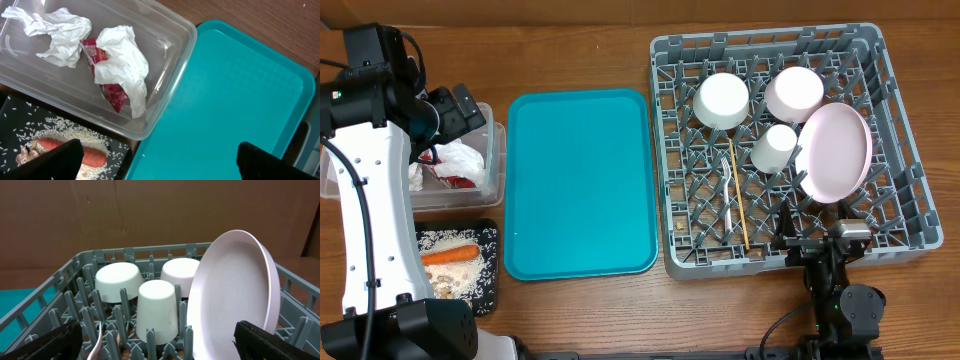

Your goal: Sort waste into correct bins and load items into the dishwasher

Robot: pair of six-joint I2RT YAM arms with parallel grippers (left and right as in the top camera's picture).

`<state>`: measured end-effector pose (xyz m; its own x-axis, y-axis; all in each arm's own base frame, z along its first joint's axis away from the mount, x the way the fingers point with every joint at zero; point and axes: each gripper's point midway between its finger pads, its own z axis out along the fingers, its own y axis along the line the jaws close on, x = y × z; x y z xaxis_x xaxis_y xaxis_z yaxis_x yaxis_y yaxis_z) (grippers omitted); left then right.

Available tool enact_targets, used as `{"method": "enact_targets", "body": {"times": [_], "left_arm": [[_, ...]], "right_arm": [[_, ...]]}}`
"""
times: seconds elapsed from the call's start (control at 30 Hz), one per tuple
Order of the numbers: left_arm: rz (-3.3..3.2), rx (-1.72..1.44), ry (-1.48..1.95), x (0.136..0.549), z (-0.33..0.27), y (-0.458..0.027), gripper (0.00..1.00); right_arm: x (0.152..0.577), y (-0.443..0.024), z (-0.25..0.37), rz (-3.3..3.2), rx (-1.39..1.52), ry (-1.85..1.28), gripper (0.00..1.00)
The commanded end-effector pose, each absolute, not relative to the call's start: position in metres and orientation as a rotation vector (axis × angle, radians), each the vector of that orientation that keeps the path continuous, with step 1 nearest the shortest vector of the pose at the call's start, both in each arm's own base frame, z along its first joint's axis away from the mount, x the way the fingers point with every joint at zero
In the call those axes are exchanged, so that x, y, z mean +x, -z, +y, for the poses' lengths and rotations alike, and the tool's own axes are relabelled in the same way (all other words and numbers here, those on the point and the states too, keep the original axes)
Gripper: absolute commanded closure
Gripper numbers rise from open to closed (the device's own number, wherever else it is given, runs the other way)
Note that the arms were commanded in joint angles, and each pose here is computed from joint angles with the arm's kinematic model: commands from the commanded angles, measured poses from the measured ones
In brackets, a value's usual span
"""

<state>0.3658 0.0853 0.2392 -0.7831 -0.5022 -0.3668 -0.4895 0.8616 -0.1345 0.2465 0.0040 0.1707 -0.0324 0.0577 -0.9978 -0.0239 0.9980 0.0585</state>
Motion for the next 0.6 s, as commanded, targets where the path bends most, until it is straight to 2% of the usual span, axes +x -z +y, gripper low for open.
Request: {"method": "enact_targets", "body": {"times": [0.0, 0.27, 0.4, 0.57], "left_arm": [[2.608, -0.736, 0.048, 0.367, 0.085, -0.25, 0.0], [2.574, -0.724, 0.047, 0.363, 0.084, -0.262, 0.0], [2.48, -0.681, 0.047, 0.35, 0.077, -0.296, 0.0], [2.299, -0.558, 0.085, 0.31, 0.049, -0.362, 0.0]], "right_arm": [[0.246, -0.169, 0.002, 1.595, 0.03, -0.051, 0.0], [0.246, -0.169, 0.002, 1.595, 0.03, -0.051, 0.0], [0.246, -0.169, 0.002, 1.595, 0.03, -0.051, 0.0], [0.246, -0.169, 0.002, 1.595, 0.03, -0.051, 0.0]]}}
